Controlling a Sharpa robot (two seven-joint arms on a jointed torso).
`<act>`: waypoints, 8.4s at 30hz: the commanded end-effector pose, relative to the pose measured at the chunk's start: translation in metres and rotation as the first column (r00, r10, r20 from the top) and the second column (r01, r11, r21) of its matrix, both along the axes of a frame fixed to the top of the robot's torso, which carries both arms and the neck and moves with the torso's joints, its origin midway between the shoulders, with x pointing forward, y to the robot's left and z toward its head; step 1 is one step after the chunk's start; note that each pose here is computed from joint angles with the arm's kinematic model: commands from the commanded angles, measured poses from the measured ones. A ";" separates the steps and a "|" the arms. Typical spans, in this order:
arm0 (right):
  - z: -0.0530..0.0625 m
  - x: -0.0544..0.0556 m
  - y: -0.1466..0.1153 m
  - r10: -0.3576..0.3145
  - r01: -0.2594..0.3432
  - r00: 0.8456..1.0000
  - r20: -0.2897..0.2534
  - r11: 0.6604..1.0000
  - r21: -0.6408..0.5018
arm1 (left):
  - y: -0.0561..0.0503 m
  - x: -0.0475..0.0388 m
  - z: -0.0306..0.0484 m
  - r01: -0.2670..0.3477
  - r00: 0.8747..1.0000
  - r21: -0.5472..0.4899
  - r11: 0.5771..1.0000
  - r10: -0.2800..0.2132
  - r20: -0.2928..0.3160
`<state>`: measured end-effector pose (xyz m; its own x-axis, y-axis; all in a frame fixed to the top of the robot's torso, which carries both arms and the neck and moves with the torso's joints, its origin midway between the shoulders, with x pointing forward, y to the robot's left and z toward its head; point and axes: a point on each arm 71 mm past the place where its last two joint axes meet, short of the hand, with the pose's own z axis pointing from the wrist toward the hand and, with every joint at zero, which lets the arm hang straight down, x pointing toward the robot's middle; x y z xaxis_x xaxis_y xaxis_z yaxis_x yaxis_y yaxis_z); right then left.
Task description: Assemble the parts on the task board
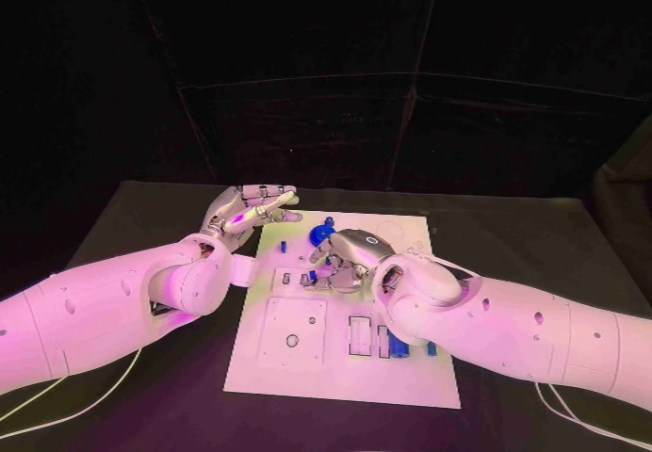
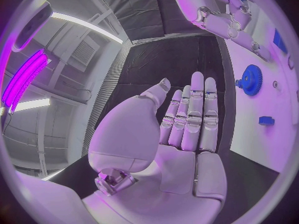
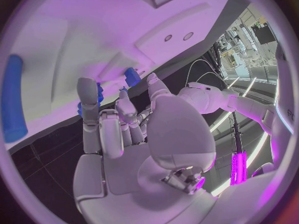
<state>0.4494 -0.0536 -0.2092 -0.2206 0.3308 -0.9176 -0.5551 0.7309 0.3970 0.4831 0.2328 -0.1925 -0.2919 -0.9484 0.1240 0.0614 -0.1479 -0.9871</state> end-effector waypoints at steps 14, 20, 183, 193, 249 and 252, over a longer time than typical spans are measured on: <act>0.057 0.006 -0.099 0.135 -0.043 0.966 -0.222 0.926 0.374 | 0.001 -0.0055 -0.0175 0.306 0.934 0.533 0.789 -0.140 -0.329; 0.069 0.024 -0.144 0.022 0.082 0.970 -0.242 0.907 0.412 | -0.004 0.0020 -0.0072 0.418 0.899 0.757 0.503 -0.106 -0.426; 0.063 0.051 -0.151 -0.039 0.148 0.958 -0.284 0.916 0.373 | -0.058 0.0061 -0.0210 0.431 0.900 0.893 0.128 0.003 -0.435; 0.063 0.051 -0.151 -0.041 0.150 0.957 -0.286 0.916 0.372 | -0.058 0.0065 -0.0214 0.436 0.899 0.892 0.124 -0.001 -0.439; 0.060 0.052 -0.153 -0.042 0.155 0.952 -0.305 0.920 0.358 | -0.056 0.0138 -0.0173 0.411 0.910 0.900 0.146 -0.003 -0.415; 0.060 0.053 -0.153 -0.044 0.157 0.952 -0.304 0.920 0.358 | -0.055 0.0160 -0.0063 0.394 0.917 0.904 0.166 -0.011 -0.398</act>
